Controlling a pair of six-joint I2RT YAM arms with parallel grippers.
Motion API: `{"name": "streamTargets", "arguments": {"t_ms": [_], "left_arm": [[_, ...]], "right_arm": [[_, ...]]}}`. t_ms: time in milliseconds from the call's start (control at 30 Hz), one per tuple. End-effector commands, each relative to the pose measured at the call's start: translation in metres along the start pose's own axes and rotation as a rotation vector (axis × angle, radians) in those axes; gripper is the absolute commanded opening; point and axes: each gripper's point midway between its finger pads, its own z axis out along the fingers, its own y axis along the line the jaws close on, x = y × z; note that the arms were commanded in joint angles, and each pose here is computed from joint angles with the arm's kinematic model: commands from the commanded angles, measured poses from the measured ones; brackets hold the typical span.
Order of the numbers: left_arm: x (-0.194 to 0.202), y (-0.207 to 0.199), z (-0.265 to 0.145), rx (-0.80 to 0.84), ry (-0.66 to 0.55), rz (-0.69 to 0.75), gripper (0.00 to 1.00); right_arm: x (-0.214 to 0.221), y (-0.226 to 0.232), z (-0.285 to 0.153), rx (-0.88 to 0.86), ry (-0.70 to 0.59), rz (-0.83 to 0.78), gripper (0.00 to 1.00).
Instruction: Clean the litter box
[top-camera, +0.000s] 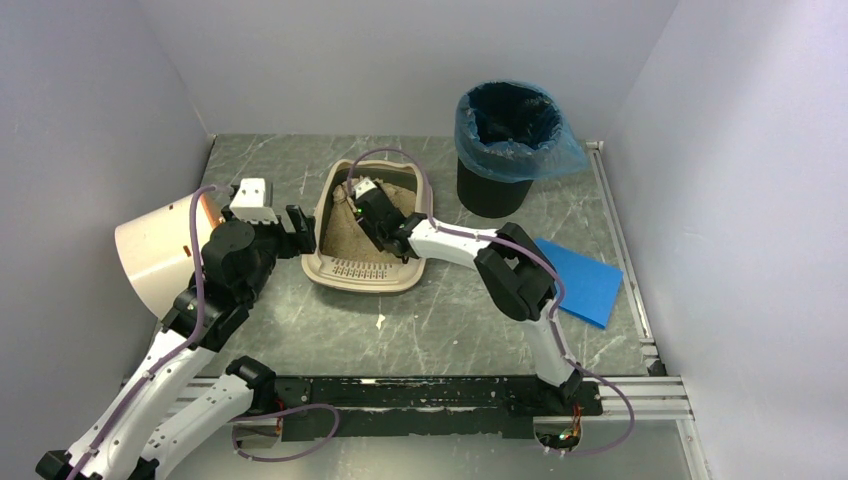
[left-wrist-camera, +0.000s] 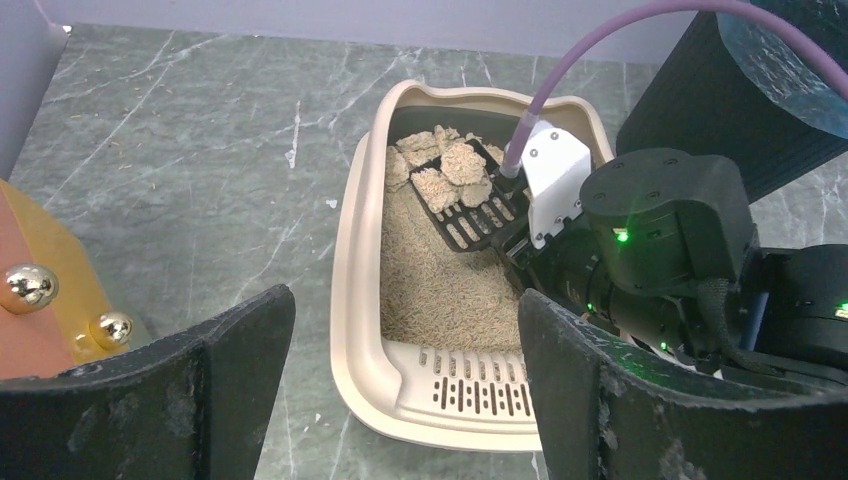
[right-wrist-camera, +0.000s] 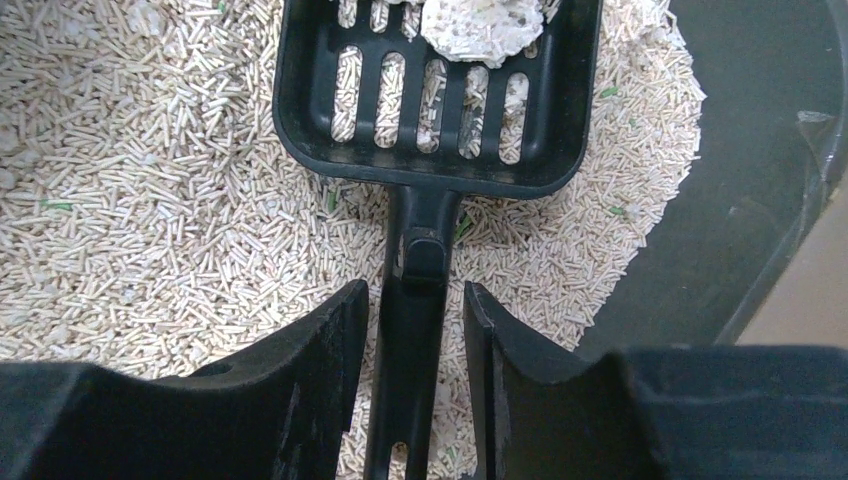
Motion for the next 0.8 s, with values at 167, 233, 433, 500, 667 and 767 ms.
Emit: {"name": "streamTargets", "arguments": {"t_ms": [167, 233, 433, 500, 667, 767], "left_arm": [[0.000, 0.001, -0.001, -0.005, -0.007, 0.007, 0.87], [-0.001, 0.001, -0.001, -0.006, -0.009, 0.007, 0.86], [0.000, 0.002, 0.000, -0.009, -0.003, 0.010, 0.86], [0.001, 0.001, 0.001, -0.008, 0.000, 0.012, 0.86], [0.002, 0.000, 0.001, -0.004, 0.006, 0.016, 0.87], [0.002, 0.000, 0.001, -0.003, 0.005, 0.014, 0.87]], "right_arm": [[0.010, 0.004, 0.019, 0.000, 0.018, 0.010, 0.43], [0.007, 0.003, 0.018, 0.001, 0.008, 0.009, 0.34], [-0.027, -0.006, -0.006, -0.002, -0.067, 0.027, 0.18], [-0.039, -0.009, -0.018, -0.011, -0.091, 0.029, 0.15], [-0.044, -0.015, -0.034, -0.014, -0.097, 0.024, 0.09], [-0.043, -0.016, -0.040, -0.020, -0.097, 0.020, 0.04]]}}
